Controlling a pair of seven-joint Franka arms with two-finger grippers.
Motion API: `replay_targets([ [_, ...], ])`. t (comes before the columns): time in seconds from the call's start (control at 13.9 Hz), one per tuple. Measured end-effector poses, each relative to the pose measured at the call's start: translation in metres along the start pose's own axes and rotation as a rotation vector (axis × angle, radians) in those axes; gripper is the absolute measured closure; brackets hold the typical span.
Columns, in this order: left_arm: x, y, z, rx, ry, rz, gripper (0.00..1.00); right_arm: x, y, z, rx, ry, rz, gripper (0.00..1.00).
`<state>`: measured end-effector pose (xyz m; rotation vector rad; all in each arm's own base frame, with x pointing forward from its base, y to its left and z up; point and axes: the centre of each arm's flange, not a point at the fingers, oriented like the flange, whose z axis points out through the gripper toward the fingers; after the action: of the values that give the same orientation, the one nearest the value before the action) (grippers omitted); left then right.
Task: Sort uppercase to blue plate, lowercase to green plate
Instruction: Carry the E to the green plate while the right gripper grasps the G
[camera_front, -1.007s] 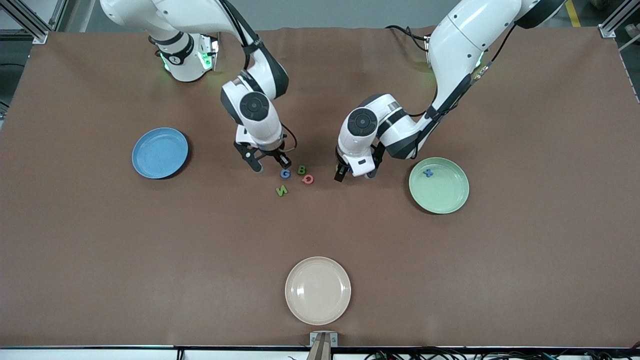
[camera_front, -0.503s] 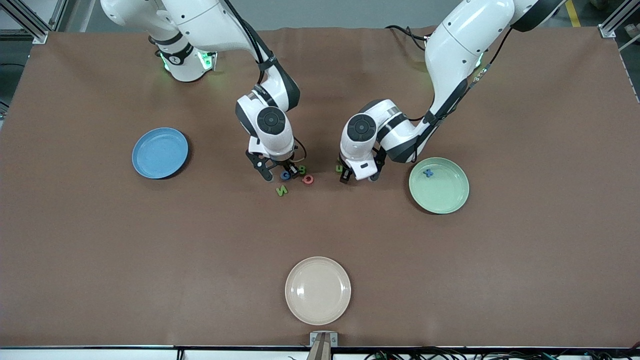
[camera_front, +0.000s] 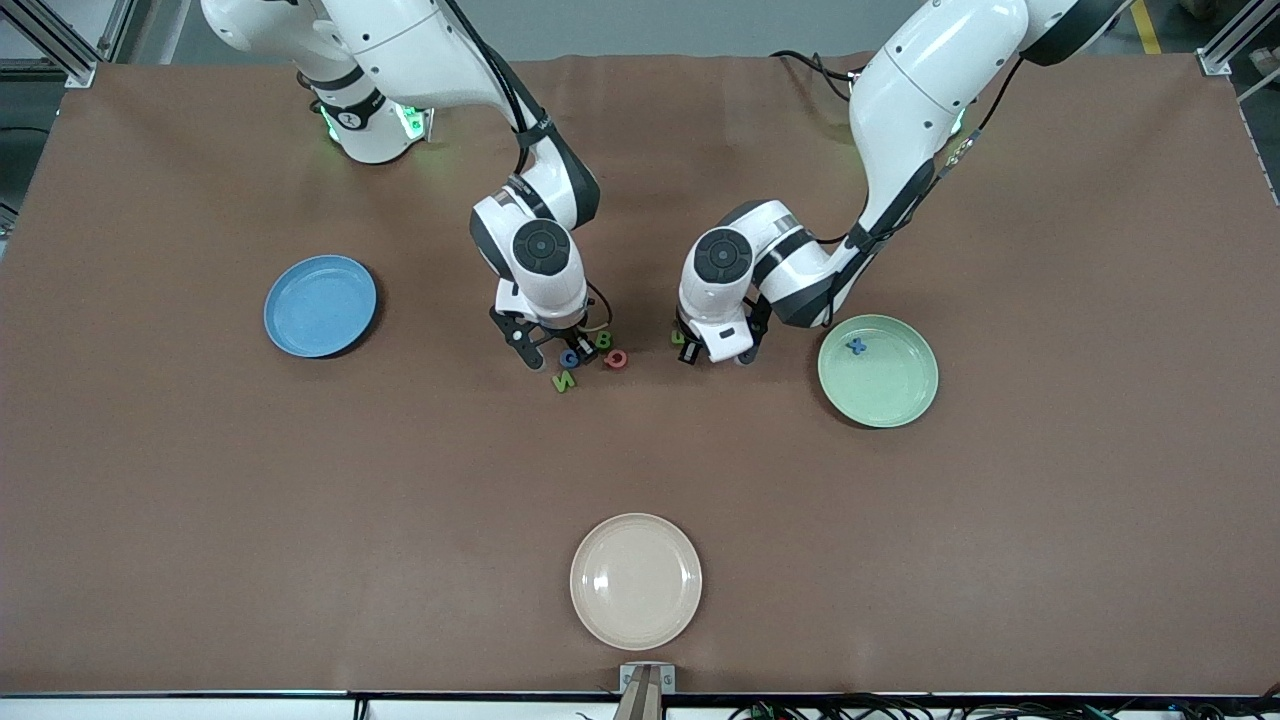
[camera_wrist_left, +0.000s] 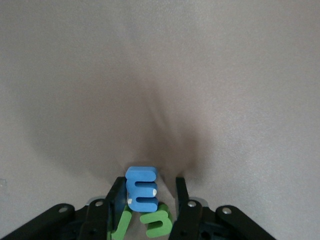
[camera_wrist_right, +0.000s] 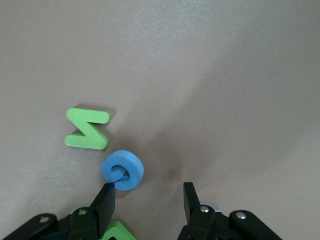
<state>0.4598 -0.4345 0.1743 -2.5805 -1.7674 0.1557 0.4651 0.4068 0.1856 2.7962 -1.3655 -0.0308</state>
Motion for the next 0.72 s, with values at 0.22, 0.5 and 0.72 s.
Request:
replay_targets([
  [0.22,0.000,0.001,-0.001,-0.004,0.000,0.001,0.70,-0.001,-0.007,-0.007,0.019,0.027,-0.035,0.36],
  [0.5,0.000,0.001,-0.002,-0.005,0.000,0.001,0.73,-0.007,-0.007,-0.005,0.017,0.100,-0.099,0.36],
  [0.72,0.010,0.008,-0.013,-0.031,0.010,0.013,0.73,-0.010,-0.006,0.001,0.009,0.134,-0.136,0.36],
])
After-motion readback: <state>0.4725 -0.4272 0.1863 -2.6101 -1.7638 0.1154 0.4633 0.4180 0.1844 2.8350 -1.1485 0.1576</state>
